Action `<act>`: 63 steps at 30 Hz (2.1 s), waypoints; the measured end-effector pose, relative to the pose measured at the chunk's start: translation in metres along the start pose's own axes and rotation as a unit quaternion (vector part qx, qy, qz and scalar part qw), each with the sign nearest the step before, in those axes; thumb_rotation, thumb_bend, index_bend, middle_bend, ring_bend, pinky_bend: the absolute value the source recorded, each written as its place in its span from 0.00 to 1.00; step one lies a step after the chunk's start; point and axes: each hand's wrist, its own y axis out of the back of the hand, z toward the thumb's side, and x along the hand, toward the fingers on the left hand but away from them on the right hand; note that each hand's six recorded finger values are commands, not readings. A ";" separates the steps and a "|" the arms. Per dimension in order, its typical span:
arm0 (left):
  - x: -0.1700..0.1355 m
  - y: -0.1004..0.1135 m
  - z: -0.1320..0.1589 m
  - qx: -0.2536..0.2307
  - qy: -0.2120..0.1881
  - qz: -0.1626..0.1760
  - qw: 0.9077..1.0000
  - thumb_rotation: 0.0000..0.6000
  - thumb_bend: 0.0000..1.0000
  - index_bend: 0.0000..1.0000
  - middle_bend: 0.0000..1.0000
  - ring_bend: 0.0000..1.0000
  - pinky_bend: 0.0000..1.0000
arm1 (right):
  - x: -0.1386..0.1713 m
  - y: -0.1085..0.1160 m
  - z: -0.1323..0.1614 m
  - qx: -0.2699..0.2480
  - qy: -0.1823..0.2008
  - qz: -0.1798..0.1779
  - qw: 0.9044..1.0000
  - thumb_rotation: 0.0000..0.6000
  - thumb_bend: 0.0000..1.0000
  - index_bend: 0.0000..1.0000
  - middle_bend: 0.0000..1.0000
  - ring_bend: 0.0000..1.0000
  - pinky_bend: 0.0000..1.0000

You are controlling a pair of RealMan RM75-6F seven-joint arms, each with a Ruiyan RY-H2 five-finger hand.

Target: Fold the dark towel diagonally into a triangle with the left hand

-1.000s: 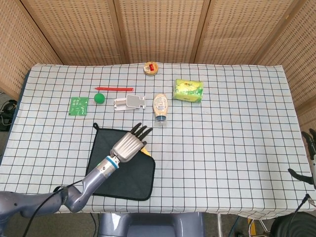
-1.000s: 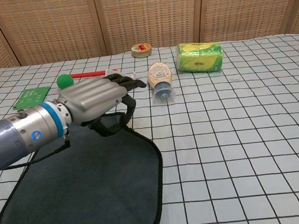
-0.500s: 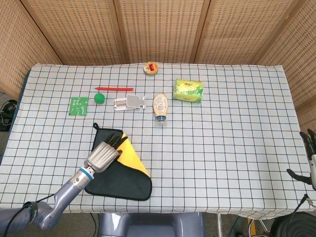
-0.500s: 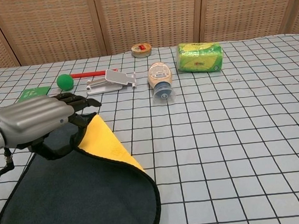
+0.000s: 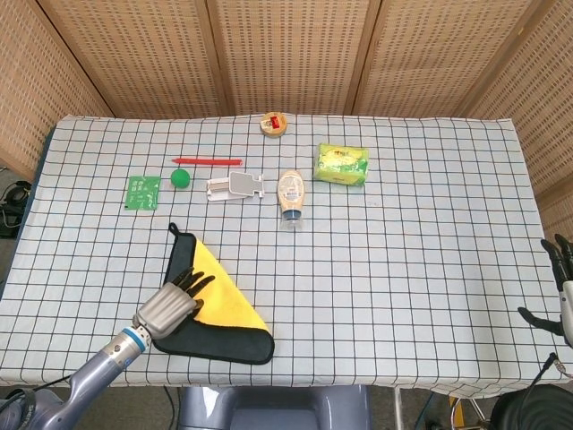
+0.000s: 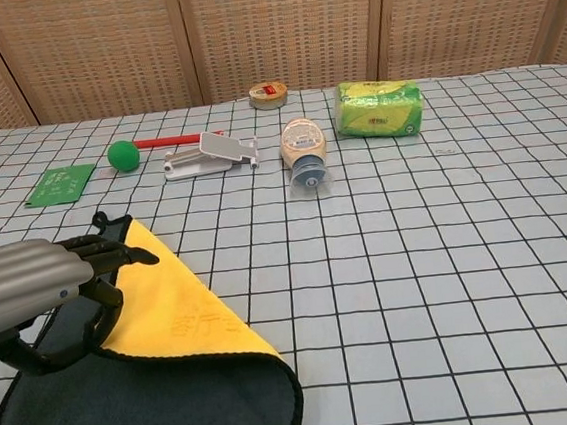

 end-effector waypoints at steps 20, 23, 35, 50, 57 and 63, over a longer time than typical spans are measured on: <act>-0.034 -0.018 -0.002 0.022 -0.013 -0.036 0.999 1.00 0.51 0.55 0.00 0.00 0.00 | 0.001 0.001 0.000 -0.002 0.000 -0.002 1.000 1.00 0.00 0.05 0.00 0.00 0.00; -0.037 -0.020 -0.004 0.024 -0.011 -0.038 0.999 1.00 0.51 0.55 0.00 0.00 0.00 | 0.001 0.002 0.000 -0.001 0.000 -0.002 1.000 1.00 0.00 0.05 0.00 0.00 0.00; -0.050 -0.022 -0.010 0.042 -0.005 -0.042 0.998 1.00 0.51 0.54 0.00 0.00 0.00 | 0.002 0.002 0.001 -0.002 0.002 -0.002 1.000 1.00 0.00 0.05 0.00 0.00 0.00; -0.056 -0.028 -0.012 0.052 0.000 -0.054 0.997 1.00 0.51 0.54 0.00 0.00 0.00 | 0.002 0.003 0.001 -0.004 0.002 -0.003 1.000 1.00 0.00 0.05 0.00 0.00 0.00; -0.059 -0.031 -0.016 0.059 0.006 -0.060 0.996 1.00 0.51 0.54 0.00 0.00 0.00 | 0.003 0.004 0.001 -0.004 0.003 -0.003 1.000 1.00 0.00 0.05 0.00 0.00 0.00; -0.063 -0.034 -0.019 0.061 0.011 -0.065 0.996 1.00 0.51 0.54 0.00 0.00 0.00 | 0.003 0.004 0.002 -0.004 0.004 -0.004 1.000 1.00 0.00 0.05 0.00 0.00 0.00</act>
